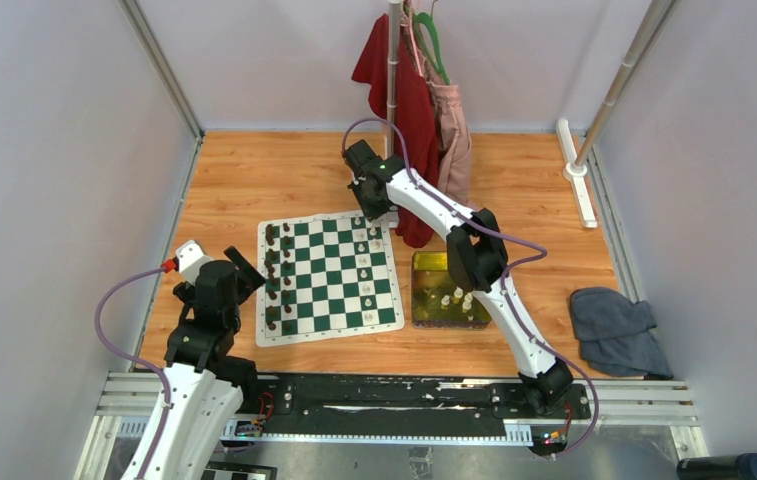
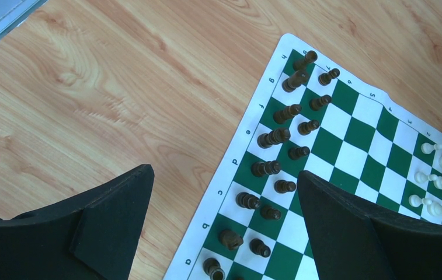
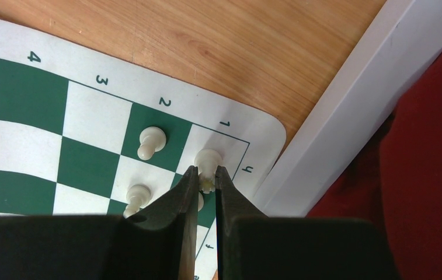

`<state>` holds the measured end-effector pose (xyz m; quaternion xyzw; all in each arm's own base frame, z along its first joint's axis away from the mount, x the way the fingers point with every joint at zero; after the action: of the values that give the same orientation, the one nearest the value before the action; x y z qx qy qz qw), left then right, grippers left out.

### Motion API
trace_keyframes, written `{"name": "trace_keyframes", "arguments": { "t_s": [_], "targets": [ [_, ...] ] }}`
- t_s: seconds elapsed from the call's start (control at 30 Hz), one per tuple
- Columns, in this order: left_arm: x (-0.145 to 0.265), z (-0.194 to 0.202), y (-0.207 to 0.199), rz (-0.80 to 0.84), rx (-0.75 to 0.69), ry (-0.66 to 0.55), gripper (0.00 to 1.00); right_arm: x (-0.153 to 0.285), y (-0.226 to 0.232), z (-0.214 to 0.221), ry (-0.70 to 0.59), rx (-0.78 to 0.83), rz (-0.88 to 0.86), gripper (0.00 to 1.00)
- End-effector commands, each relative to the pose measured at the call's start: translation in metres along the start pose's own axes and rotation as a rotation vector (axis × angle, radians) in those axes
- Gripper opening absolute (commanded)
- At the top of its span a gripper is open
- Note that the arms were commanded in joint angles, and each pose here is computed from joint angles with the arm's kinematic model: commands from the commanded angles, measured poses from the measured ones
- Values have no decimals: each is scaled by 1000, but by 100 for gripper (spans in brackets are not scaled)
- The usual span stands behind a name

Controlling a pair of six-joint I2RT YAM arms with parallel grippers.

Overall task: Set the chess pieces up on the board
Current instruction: Place the chess piece on the chessboard.

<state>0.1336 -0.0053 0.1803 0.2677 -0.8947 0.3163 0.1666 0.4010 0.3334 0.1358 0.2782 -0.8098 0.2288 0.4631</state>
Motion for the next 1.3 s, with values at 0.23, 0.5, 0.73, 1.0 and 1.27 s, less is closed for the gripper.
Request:
{"name": "trace_keyframes", "arguments": {
  "t_s": [0.23,0.5,0.73,1.0,1.27],
  "targets": [
    [-3,2,1,-11,-16,-10,100,0,-9,-4,-12,7,-8,25],
    [-4,2,1,-13,-22,-10,100,7,-12,-9,-33,11,-12,30],
    [-4,2,1,-16,-24,-7,100,17,-14,-12,-51,15,-7,30],
    [-3,1,1,-22,-22,-5,100,50,-13,-21,-102,24,-8,32],
    [-1,0,1,-15,-7,-6,100,104,7,-12,-132,78,10,38]
  ]
}}
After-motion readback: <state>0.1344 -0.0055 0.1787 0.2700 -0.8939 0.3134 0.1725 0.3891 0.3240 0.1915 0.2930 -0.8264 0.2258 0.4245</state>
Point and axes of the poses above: each gripper's point midway between its finger pads, its own x axis back along the fingers, its own y axis along the line the jaws close on, z = x × y, the point moved 10 cm from there along x, back along the fingers, and after that the axes turned 14 degrees about x, right-handed, at the moved point
